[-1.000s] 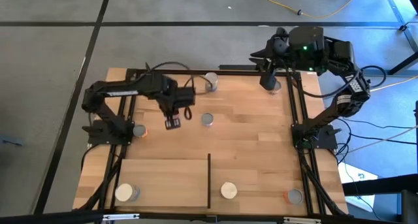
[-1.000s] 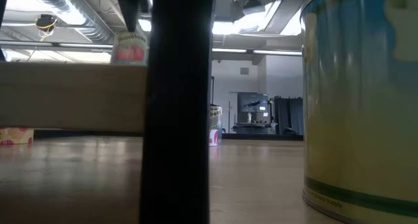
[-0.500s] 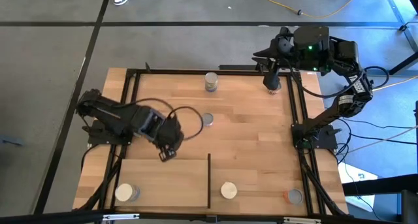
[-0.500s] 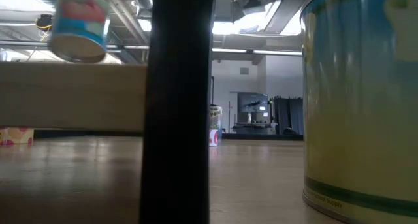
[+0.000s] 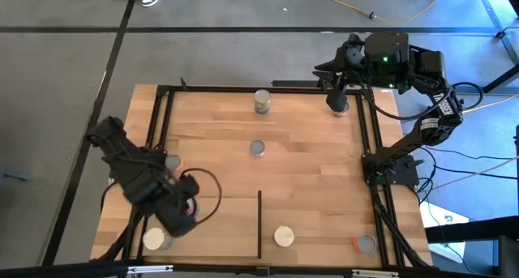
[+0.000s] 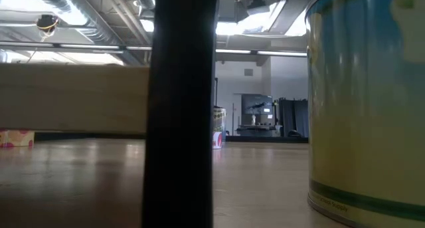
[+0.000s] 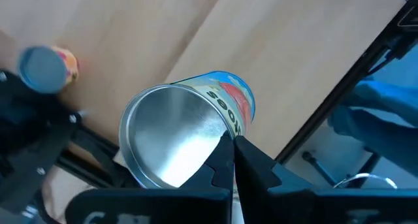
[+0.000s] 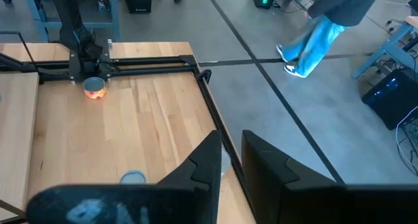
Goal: Pick and place cans onto a shelf
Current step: Put the canned tomatoes on the shelf aligned with the other canned tomatoes
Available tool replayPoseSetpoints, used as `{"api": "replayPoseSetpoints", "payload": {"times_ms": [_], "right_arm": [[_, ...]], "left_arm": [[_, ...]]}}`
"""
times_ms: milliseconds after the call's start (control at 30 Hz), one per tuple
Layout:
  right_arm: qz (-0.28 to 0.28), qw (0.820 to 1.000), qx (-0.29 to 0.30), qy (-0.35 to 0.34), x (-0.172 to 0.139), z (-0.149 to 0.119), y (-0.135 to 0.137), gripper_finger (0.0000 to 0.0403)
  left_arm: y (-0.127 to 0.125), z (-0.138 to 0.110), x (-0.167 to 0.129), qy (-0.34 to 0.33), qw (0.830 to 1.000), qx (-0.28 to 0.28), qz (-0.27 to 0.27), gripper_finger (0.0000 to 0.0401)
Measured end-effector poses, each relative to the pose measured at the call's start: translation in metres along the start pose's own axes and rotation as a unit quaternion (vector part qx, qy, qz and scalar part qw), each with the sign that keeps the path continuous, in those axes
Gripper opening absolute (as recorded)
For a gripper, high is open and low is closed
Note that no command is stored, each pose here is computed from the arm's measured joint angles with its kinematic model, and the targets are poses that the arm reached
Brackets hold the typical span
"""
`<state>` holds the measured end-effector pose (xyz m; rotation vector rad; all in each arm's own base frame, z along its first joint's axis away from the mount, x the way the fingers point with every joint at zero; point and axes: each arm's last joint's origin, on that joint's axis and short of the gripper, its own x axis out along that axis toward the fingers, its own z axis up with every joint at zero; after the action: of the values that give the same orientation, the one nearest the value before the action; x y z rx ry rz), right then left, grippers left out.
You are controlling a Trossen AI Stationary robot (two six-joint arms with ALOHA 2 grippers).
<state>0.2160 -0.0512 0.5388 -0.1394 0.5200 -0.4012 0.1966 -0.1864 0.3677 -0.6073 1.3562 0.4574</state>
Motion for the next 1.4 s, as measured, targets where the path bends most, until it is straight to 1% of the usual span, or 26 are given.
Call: {"api": "replayPoseSetpoints", "payload": {"times_ms": [267, 400, 700, 867, 1100, 1233, 1400], "right_arm": [[0.0, 1.0, 0.001, 0.0, 0.0, 0.0, 0.0, 0.0063], [0.0, 1.0, 0.001, 0.0, 0.0, 0.0, 0.0, 0.0063], [0.0, 1.0, 0.001, 0.0, 0.0, 0.0, 0.0, 0.0063], [0.0, 1.0, 0.001, 0.0, 0.0, 0.0, 0.0, 0.0063], [0.0, 1.0, 0.001, 0.0, 0.0, 0.0, 0.0, 0.0063], [0.0, 1.0, 0.001, 0.0, 0.0, 0.0, 0.0, 0.0063], [0.0, 1.0, 0.001, -0.001, 0.0, 0.0, 0.0, 0.0063]], "left_arm": [[0.002, -0.036, 0.019, 0.004, 0.998, -0.045, 0.04, 0.0], [0.004, -0.05, 0.024, 0.003, 0.997, -0.059, 0.051, 0.0], [0.011, -0.078, 0.035, -0.001, 0.991, -0.11, 0.077, 0.0], [0.014, -0.082, 0.042, -0.005, 0.988, -0.121, 0.093, 0.0], [0.019, -0.084, 0.056, -0.002, 0.985, -0.119, 0.124, 0.0], [0.022, -0.085, 0.061, 0.015, 0.982, -0.121, 0.141, 0.0], [0.023, -0.085, 0.065, 0.014, 0.982, -0.121, 0.147, 0.0]]}}
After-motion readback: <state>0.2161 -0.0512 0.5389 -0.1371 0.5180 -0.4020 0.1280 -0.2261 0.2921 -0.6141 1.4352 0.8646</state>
